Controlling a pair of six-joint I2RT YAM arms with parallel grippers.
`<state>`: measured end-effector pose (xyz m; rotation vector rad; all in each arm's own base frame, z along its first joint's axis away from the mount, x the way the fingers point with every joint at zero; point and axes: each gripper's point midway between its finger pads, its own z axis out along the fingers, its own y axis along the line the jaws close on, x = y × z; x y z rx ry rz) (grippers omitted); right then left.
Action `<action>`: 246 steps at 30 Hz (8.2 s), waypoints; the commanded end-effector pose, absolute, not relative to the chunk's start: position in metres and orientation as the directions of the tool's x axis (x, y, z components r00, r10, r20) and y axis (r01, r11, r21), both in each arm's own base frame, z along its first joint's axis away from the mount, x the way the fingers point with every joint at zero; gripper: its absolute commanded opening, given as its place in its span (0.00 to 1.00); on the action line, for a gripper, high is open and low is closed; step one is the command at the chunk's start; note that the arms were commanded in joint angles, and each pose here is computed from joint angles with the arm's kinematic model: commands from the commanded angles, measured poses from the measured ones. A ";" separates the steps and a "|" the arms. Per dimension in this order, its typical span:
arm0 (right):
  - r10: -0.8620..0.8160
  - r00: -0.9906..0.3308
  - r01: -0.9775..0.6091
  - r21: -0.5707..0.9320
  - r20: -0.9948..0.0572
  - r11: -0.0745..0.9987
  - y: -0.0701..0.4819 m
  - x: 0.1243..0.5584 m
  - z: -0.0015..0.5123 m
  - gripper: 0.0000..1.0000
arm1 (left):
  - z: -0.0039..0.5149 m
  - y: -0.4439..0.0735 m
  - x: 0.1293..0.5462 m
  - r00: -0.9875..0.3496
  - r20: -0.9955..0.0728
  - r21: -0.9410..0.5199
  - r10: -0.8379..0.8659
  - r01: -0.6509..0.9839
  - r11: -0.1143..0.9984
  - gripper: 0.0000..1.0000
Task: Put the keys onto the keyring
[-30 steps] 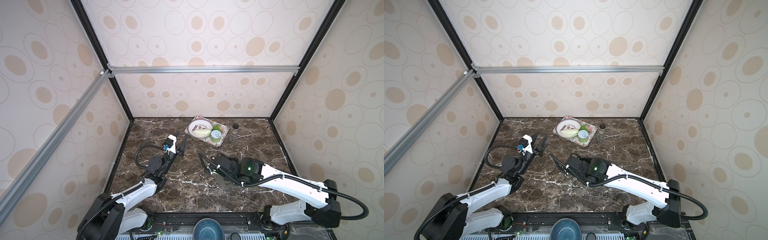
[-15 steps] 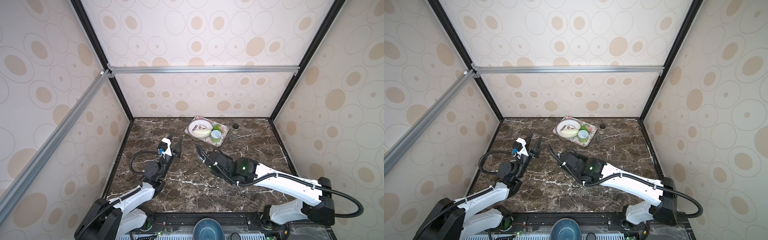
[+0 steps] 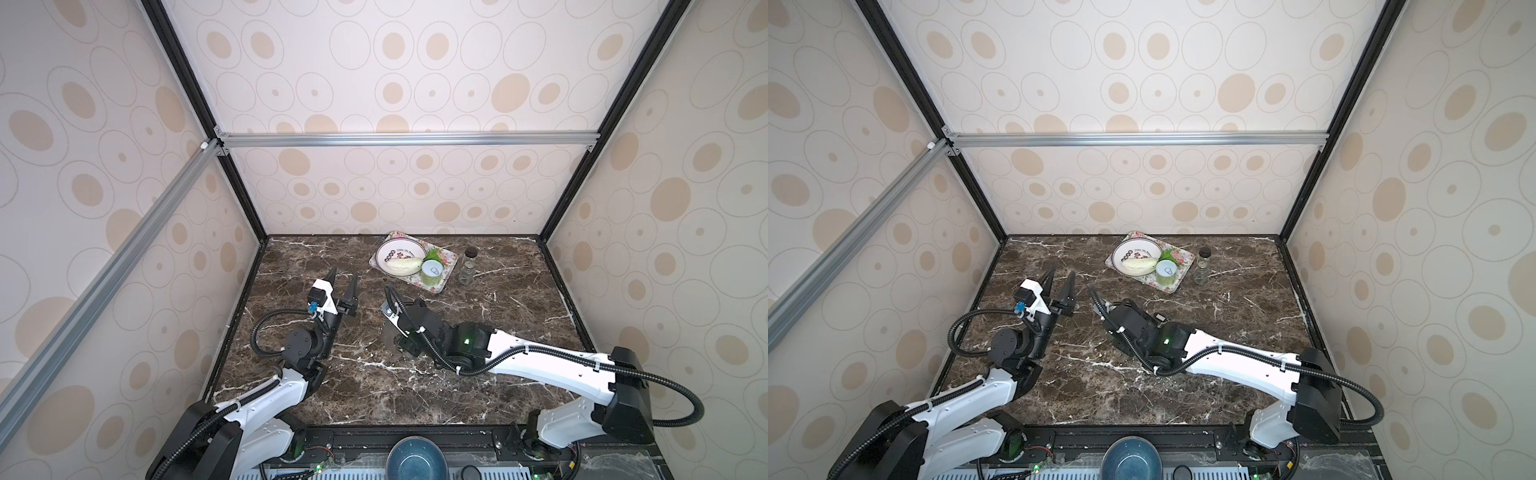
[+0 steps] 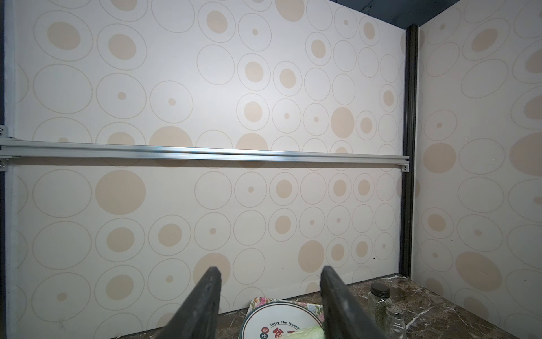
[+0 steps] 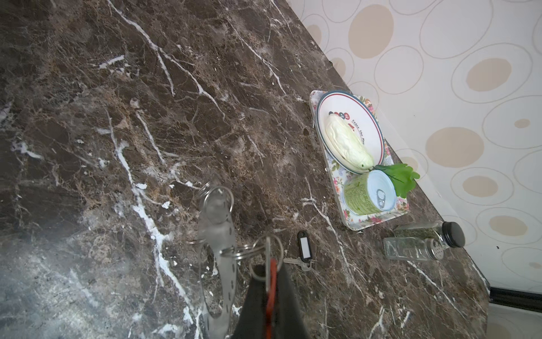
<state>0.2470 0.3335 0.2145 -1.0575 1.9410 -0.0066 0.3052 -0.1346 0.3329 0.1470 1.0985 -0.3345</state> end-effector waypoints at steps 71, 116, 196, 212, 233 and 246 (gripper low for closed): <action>-0.435 -0.644 -0.515 -0.065 -0.629 0.855 0.292 0.190 0.042 0.22 | 0.344 -0.126 0.300 0.443 -0.859 -0.097 -0.256 0.350 0.932 0.56; -0.797 0.141 -0.819 -0.521 -0.587 0.239 0.309 0.258 0.090 0.37 | 0.333 -0.137 0.323 0.396 -0.902 -0.034 -0.169 0.325 0.945 0.60; -0.711 0.671 -0.625 -0.676 -0.209 -0.391 0.311 0.220 0.020 0.18 | 0.333 -0.133 0.325 0.398 -0.900 -0.042 -0.178 0.327 0.944 0.62; -0.701 0.637 -0.677 -0.666 -0.319 -0.313 0.321 0.215 0.036 0.00 | 0.334 -0.131 0.323 0.401 -0.898 -0.045 -0.182 0.327 0.944 0.62; -0.425 0.261 -0.885 -0.390 -0.867 0.254 0.330 0.223 0.163 0.00 | 0.336 -0.134 0.320 0.405 -0.894 -0.044 -0.194 0.352 0.935 0.62; -0.163 -0.106 -0.876 0.015 -0.981 0.483 0.293 0.259 0.203 0.00 | 0.337 -0.159 0.316 0.404 -0.899 0.039 -0.168 0.458 0.888 0.56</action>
